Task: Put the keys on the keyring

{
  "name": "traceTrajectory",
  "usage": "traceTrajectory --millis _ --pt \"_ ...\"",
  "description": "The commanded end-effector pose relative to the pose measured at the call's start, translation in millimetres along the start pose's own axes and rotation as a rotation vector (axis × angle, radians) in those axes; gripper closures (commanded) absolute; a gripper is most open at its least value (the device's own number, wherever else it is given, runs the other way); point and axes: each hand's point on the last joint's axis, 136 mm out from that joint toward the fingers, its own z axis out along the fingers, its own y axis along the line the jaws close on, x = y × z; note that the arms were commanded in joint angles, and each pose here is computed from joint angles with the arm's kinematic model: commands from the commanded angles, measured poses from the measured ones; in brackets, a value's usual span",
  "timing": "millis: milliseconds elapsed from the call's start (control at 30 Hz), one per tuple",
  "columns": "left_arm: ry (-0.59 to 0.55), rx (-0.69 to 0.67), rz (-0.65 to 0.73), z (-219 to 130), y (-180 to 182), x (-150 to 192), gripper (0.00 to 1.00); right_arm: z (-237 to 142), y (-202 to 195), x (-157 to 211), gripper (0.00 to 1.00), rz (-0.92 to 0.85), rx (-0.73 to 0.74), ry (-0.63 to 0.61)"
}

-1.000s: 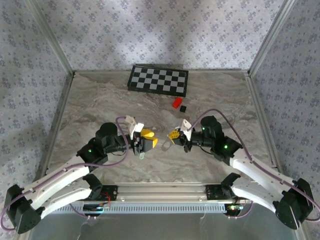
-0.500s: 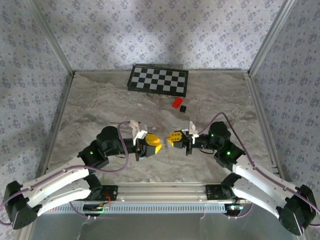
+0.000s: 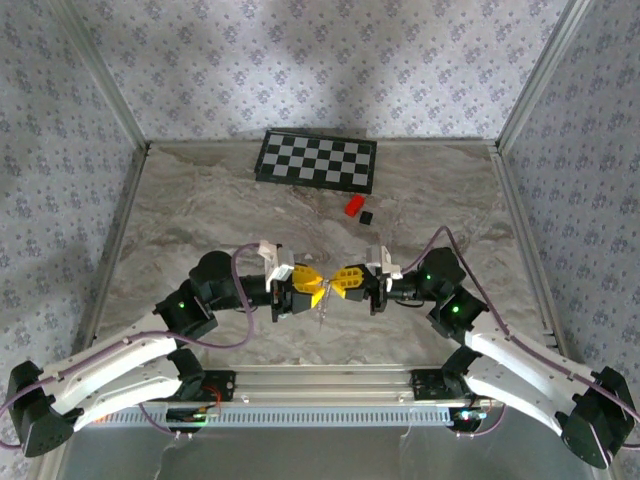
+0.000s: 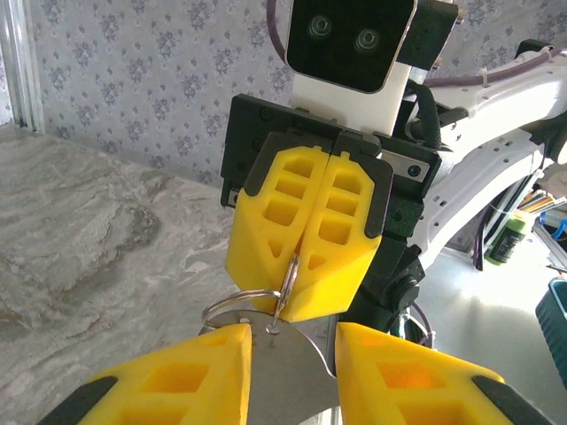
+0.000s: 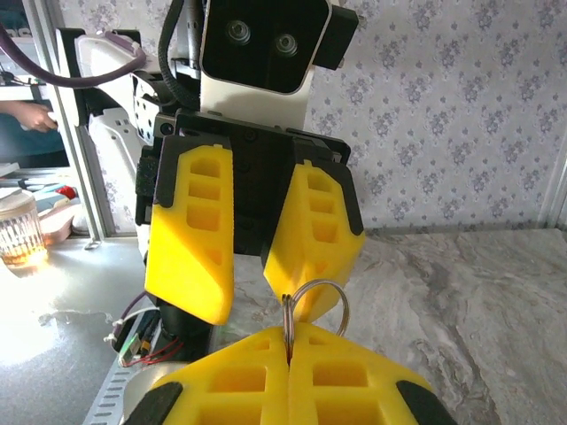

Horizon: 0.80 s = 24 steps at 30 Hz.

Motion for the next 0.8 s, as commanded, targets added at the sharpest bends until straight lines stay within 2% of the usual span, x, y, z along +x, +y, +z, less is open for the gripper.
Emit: traceTrajectory --millis 0,767 --pt "-0.081 0.053 0.098 -4.4 -17.8 -30.0 0.69 -1.0 9.1 -11.2 1.00 -0.032 -0.033 -0.048" --pt "-0.096 0.056 0.213 -3.5 -22.0 -33.3 0.66 0.9 17.5 -15.7 1.00 -0.041 -0.053 -0.089"
